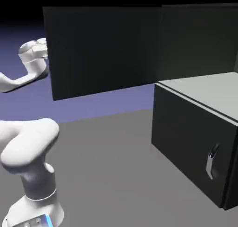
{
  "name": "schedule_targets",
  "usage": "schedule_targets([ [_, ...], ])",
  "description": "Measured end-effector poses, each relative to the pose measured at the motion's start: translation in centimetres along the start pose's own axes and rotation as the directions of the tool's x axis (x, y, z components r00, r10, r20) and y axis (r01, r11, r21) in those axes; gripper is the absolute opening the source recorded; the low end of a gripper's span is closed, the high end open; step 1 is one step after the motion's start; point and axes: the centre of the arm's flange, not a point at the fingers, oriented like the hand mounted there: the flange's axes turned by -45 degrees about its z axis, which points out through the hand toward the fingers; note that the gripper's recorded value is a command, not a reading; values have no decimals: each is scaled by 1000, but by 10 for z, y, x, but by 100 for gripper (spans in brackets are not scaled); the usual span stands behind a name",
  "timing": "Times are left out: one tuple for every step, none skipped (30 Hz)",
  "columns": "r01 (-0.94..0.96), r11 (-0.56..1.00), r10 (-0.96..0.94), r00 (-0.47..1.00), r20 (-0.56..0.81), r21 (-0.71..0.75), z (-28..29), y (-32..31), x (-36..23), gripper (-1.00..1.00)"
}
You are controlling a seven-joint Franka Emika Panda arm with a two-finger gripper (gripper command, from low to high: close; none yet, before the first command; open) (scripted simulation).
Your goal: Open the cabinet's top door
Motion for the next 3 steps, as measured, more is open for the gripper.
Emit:
schedule_targets([
  [0,1000,0,1000,0,-15,-7,-2,0,-100],
  [0,1000,0,1000,0,-29,-14,-4,0,-100],
  [0,999,0,1000,0,-43,-21,-7,0,-100],
])
